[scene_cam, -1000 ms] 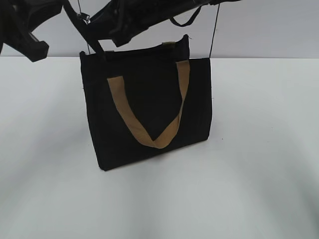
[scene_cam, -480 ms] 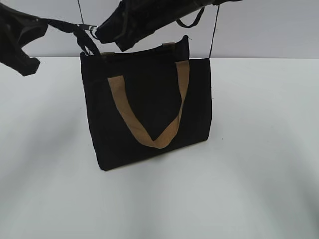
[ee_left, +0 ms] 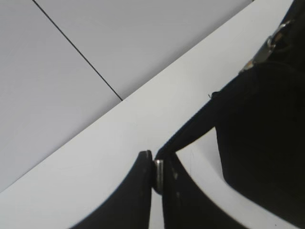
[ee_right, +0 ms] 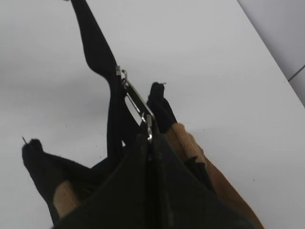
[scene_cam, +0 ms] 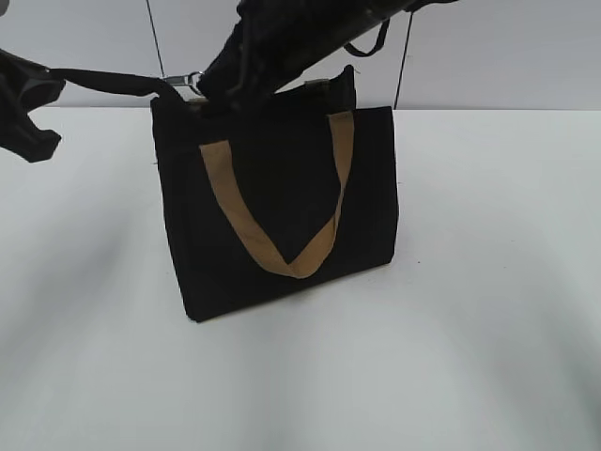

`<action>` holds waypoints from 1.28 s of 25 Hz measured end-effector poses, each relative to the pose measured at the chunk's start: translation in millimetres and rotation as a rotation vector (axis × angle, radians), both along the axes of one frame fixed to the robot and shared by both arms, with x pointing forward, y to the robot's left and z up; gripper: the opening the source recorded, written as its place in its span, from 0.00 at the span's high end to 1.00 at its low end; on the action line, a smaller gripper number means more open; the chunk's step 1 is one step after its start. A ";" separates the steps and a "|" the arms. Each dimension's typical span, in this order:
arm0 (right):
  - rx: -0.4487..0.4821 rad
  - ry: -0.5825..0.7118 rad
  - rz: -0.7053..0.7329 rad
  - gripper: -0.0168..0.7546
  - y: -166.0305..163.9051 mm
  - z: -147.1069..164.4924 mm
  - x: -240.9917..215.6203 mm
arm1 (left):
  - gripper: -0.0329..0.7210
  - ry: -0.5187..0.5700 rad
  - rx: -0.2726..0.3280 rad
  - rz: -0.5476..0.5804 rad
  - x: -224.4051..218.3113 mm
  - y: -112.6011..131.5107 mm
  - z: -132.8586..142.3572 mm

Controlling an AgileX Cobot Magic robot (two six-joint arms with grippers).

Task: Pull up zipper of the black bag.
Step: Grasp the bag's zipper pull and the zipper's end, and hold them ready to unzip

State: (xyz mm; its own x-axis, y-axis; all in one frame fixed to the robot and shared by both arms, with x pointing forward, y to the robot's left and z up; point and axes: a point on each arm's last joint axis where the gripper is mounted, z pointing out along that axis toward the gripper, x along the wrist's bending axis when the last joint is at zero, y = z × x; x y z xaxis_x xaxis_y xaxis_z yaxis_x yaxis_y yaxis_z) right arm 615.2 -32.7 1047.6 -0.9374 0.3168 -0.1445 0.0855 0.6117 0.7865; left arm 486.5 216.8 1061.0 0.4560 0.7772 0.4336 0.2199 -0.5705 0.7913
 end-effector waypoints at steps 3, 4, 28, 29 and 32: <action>-0.059 0.000 -0.020 1.00 -3.6 -3.5 0.7 | 0.93 0.013 0.008 0.011 -0.2 1.2 -1.2; -0.071 -0.001 -0.028 1.00 -4.9 -2.8 0.8 | 0.93 0.013 0.009 0.012 -0.2 1.3 -1.2; -0.137 0.149 -0.240 1.00 -77.4 14.6 17.0 | 0.93 0.013 -0.038 -0.003 -1.6 -5.0 -0.3; -0.136 0.149 -0.240 1.00 -77.4 14.6 17.0 | 0.93 0.013 -0.038 -0.003 -1.6 -5.0 -0.3; -0.135 0.150 -0.241 1.00 -77.3 14.9 17.0 | 0.93 0.013 -0.038 -0.003 -1.6 -5.0 -0.3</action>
State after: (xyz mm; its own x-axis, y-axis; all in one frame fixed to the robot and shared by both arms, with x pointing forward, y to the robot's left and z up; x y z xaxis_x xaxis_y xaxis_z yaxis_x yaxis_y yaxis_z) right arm 632.3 -110.1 1062.4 -0.8517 0.5199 -0.0659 0.3500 0.6578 0.6669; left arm 484.9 211.9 1060.7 0.4641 0.7915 0.3977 0.2283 -0.5407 0.8096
